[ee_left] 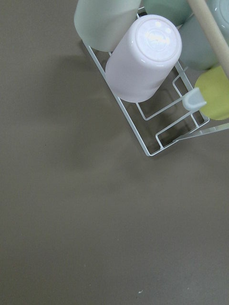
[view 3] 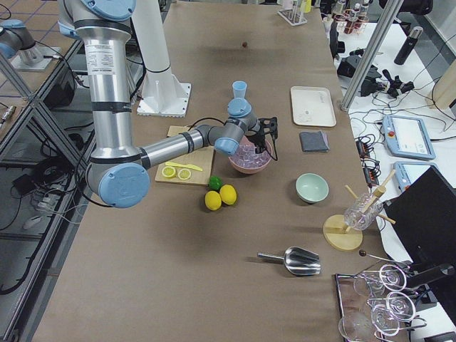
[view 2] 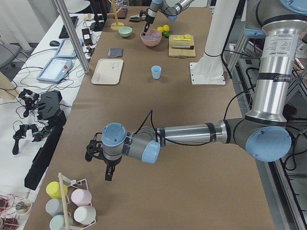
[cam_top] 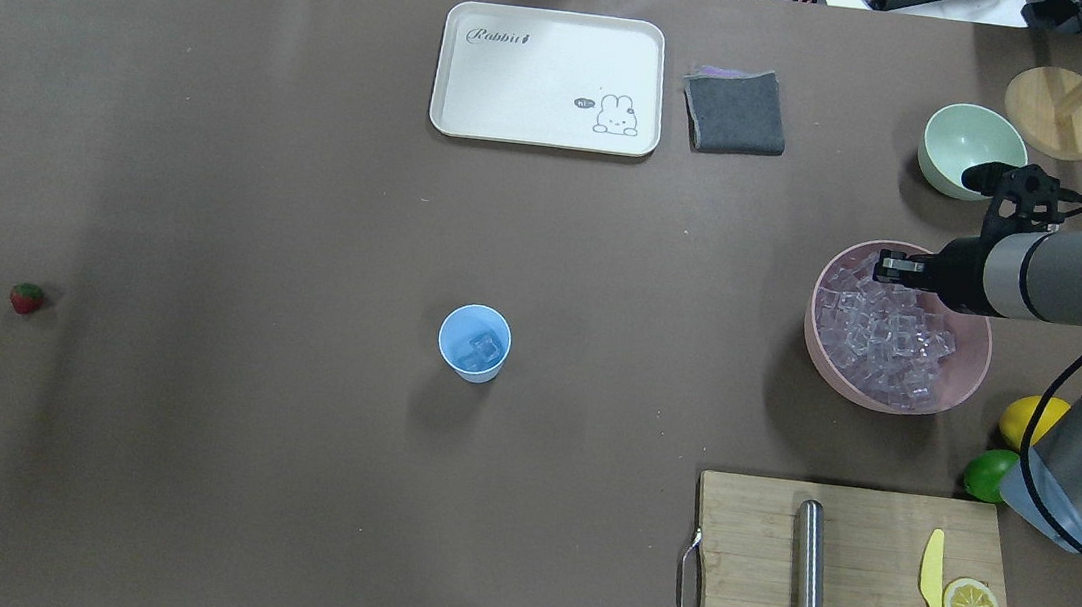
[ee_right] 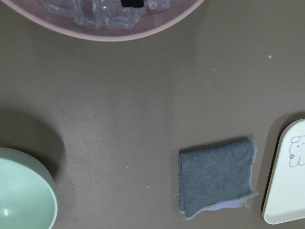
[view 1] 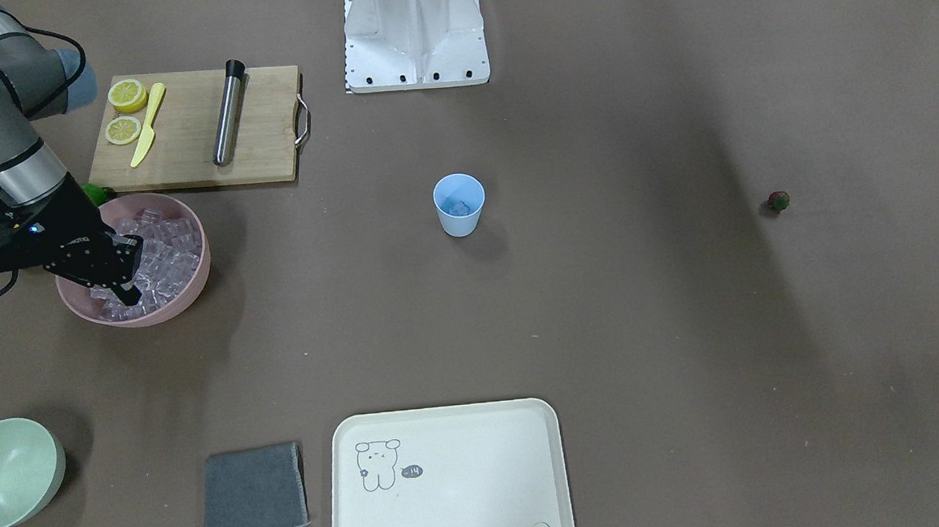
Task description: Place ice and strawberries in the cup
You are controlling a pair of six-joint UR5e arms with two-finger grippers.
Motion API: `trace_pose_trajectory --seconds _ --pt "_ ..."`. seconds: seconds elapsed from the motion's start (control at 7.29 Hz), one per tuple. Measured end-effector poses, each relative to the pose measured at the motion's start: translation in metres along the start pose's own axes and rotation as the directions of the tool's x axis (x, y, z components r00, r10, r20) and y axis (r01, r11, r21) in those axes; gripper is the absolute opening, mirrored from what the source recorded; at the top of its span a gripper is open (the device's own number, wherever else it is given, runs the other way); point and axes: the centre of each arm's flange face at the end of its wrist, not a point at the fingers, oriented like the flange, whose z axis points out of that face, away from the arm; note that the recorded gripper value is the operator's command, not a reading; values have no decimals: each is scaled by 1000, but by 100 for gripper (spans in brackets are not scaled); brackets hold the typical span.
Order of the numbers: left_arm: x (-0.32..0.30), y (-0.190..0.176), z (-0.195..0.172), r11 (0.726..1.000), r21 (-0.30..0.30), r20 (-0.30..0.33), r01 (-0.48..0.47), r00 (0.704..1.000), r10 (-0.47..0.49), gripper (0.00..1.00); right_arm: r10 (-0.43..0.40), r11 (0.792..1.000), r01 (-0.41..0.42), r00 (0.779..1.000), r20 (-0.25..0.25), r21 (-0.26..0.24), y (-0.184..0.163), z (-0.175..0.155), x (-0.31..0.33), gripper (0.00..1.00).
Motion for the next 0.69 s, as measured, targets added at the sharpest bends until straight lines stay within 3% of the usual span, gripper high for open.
trace_pose_trajectory --seconds 0.14,0.27,0.69 --pt "0 0 0 1000 0 0 0 1000 0 98 7 1000 -7 1000 7 -3 -5 -6 3 68" --pt "0 0 0 1000 1 -1 -1 1000 1 98 12 1000 -12 1000 3 -1 -6 -9 9 99" --pt "1 -1 -1 1000 2 0 -2 1000 2 98 -9 1000 9 1000 -26 8 12 -2 16 100"
